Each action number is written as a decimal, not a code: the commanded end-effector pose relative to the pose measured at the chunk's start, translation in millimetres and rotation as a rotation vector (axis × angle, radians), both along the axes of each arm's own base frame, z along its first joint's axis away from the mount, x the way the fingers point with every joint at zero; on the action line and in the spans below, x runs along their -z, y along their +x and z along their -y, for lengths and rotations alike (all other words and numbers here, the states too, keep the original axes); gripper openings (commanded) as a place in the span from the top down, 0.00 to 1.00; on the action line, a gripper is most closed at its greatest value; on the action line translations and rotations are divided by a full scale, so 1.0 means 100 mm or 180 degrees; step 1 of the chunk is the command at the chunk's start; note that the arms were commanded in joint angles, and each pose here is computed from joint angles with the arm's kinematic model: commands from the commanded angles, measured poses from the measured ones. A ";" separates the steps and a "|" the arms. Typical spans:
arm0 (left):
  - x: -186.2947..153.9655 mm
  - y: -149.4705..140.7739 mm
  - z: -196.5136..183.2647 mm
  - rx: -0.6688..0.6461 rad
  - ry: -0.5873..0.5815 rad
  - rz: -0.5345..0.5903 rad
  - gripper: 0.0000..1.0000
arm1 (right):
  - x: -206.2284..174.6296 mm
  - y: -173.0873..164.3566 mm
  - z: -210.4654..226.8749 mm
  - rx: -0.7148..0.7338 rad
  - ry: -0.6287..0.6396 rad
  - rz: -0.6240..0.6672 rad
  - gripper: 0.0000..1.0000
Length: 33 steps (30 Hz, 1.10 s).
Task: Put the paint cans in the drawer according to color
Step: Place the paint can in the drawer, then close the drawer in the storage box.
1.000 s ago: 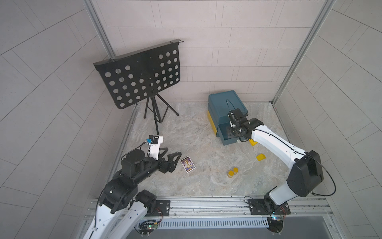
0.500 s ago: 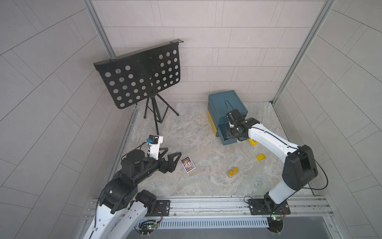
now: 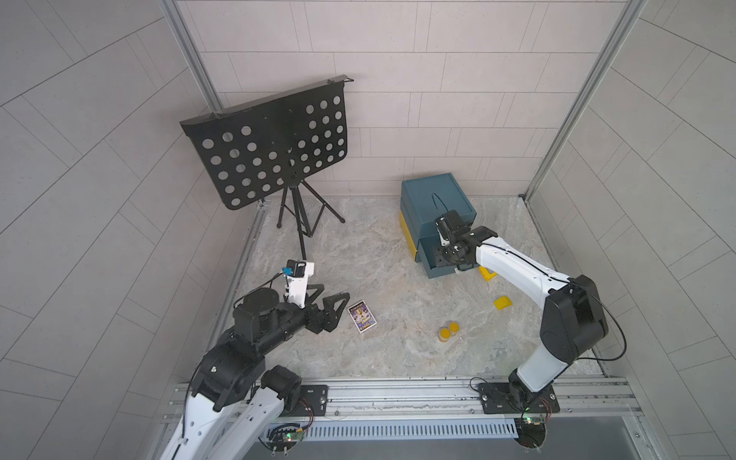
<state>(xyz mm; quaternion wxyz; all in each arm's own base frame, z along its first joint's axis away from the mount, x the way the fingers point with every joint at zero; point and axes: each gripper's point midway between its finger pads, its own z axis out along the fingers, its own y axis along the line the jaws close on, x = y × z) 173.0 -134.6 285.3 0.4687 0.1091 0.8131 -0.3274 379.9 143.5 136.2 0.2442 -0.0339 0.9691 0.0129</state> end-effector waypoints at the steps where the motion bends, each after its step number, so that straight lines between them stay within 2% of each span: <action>1: -0.05 0.02 -0.01 -0.0028 -0.0025 0.0078 0.06 | -0.16 0.03 0.01 -0.0005 0.0035 0.0099 0.48; 6: -0.05 0.02 -0.02 -0.0042 -0.0021 0.0078 0.06 | -0.53 -0.02 0.03 -0.0025 0.0118 0.0312 0.47; 9: -0.04 0.03 -0.02 -0.0043 -0.0020 0.0073 0.06 | -0.85 -0.11 0.10 0.0028 0.0217 0.0573 0.50; 13: -0.04 0.03 -0.02 -0.0042 -0.0020 0.0076 0.06 | -1.01 -0.31 0.24 0.0139 0.0333 0.0885 0.56; 22: -0.05 0.02 -0.01 -0.0028 -0.0032 0.0078 0.06 | -0.47 -0.80 0.42 0.0342 0.0704 0.1106 0.60; 27: -0.04 0.02 -0.01 -0.0034 -0.0031 0.0071 0.06 | -0.26 -0.78 0.44 0.0469 0.0893 0.1309 0.59; 33: -0.04 0.03 -0.01 -0.0033 -0.0030 0.0069 0.06 | -0.11 -0.59 0.33 0.0479 0.0967 0.1192 0.58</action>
